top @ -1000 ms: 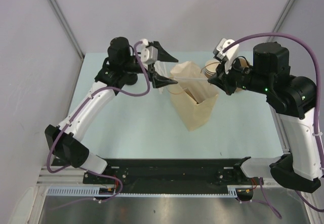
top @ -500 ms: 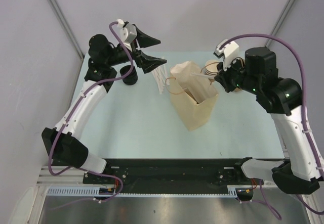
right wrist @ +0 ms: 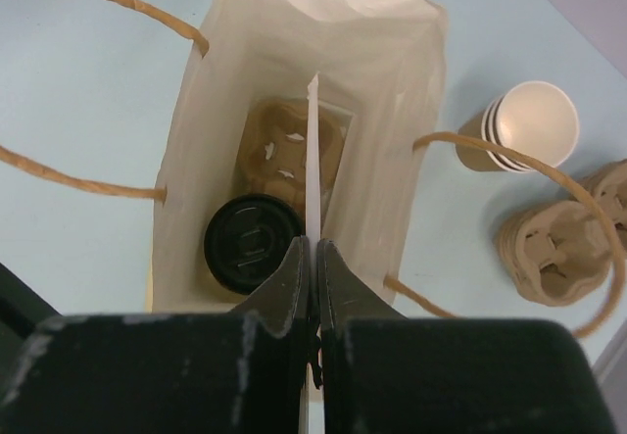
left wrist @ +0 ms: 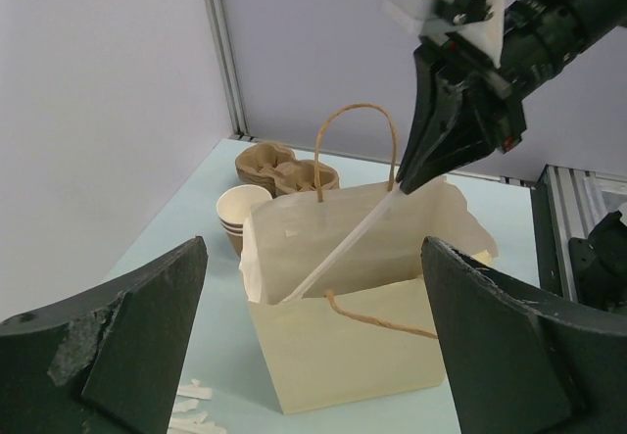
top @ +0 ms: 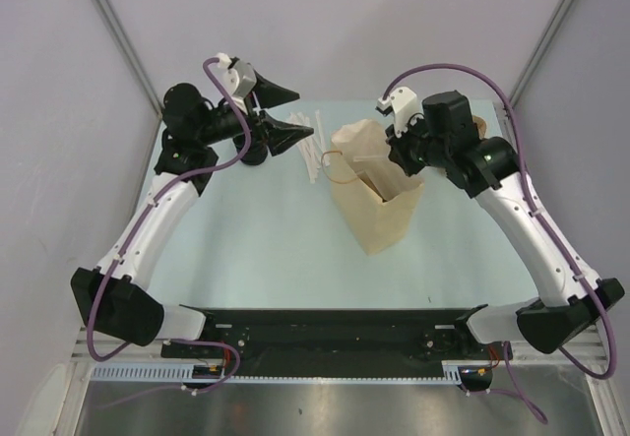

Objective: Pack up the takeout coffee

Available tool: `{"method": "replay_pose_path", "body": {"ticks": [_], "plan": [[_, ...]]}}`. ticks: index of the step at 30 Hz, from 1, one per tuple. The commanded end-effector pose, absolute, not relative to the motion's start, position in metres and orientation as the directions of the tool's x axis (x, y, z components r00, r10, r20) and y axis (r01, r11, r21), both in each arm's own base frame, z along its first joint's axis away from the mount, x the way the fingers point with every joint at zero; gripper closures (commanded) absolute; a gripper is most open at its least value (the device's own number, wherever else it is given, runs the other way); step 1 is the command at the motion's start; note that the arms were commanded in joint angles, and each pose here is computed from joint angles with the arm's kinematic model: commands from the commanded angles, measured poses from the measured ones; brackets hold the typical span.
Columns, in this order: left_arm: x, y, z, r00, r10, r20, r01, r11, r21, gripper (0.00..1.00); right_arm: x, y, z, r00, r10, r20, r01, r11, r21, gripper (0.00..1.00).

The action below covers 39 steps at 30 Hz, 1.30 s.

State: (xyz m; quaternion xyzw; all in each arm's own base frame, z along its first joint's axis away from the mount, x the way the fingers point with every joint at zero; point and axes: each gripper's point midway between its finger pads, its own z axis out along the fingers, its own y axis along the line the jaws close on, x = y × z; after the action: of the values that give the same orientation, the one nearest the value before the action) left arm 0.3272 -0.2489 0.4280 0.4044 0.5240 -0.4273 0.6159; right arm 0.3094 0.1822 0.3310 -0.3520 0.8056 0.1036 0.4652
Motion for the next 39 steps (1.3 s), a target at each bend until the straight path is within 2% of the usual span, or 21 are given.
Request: {"method": "replay_pose_path", "body": {"ticks": [1, 4, 5, 7, 10, 13, 17, 24, 28, 29, 31, 36, 39], "plan": [[0.319, -0.239, 0.435, 0.089, -0.114, -0.989, 0.94, 0.337, 0.046, 0.05, 0.329, 0.203, 0.331, -0.288, -0.416, -0.862, -0.679, 0.724, -0.122, 1.0], [0.322, -0.236, 0.428, 0.059, -0.107, -0.993, 0.936, 0.352, 0.018, 0.05, 0.336, 0.21, 0.32, -0.307, -0.414, -0.857, -0.684, 0.722, -0.105, 0.92], [0.324, -0.234, 0.426, 0.05, -0.106, -0.993, 0.931, 0.365, 0.008, 0.05, 0.339, 0.211, 0.315, -0.316, -0.417, -0.852, -0.685, 0.722, -0.099, 0.74], [0.328, -0.229, 0.42, 0.017, -0.106, -0.994, 0.923, 0.385, -0.025, 0.04, 0.339, 0.212, 0.311, -0.327, -0.416, -0.849, -0.688, 0.72, -0.088, 0.61], [0.334, -0.219, 0.415, -0.06, -0.137, -0.989, 0.912, 0.394, -0.11, 0.0, 0.337, 0.212, 0.318, -0.328, -0.391, -0.86, -0.686, 0.725, -0.068, 0.37], [0.339, -0.211, 0.413, -0.11, -0.161, -0.981, 0.901, 0.401, -0.166, 0.01, 0.334, 0.212, 0.337, -0.305, -0.357, -0.883, -0.683, 0.728, -0.058, 0.26], [0.344, -0.203, 0.411, -0.134, -0.157, -0.978, 0.884, 0.427, -0.19, 0.0, 0.334, 0.21, 0.368, -0.274, -0.296, -0.915, -0.674, 0.738, -0.037, 0.18], [0.356, -0.186, 0.392, -0.293, -0.117, -0.949, 0.793, 0.525, -0.31, 0.01, 0.343, 0.18, 0.42, -0.203, -0.183, -0.962, -0.607, 0.795, -0.023, 0.0], [0.378, -0.164, 0.381, -0.354, -0.075, -0.932, 0.663, 0.682, -0.307, 0.0, 0.348, 0.153, 0.43, -0.216, -0.115, -0.969, -0.537, 0.843, 0.02, 0.0], [0.379, -0.161, 0.365, -0.428, -0.054, -0.902, 0.627, 0.701, -0.34, 0.0, 0.345, 0.147, 0.434, -0.218, -0.09, -0.972, -0.521, 0.853, 0.037, 0.0], [0.377, -0.156, 0.37, -0.416, -0.004, -0.909, 0.635, 0.715, -0.293, 0.0, 0.347, 0.129, 0.425, -0.251, -0.071, -0.965, -0.476, 0.877, 0.059, 0.01], [0.359, -0.147, 0.347, -0.512, 0.05, -0.858, 0.61, 0.724, -0.322, 0.0, 0.326, 0.092, 0.414, -0.278, -0.045, -0.96, -0.391, 0.918, 0.07, 0.0], [0.353, -0.14, 0.319, -0.578, 0.058, -0.814, 0.556, 0.758, -0.341, 0.0, 0.313, 0.07, 0.392, -0.344, -0.047, -0.938, -0.333, 0.94, 0.076, 0.0]]}}
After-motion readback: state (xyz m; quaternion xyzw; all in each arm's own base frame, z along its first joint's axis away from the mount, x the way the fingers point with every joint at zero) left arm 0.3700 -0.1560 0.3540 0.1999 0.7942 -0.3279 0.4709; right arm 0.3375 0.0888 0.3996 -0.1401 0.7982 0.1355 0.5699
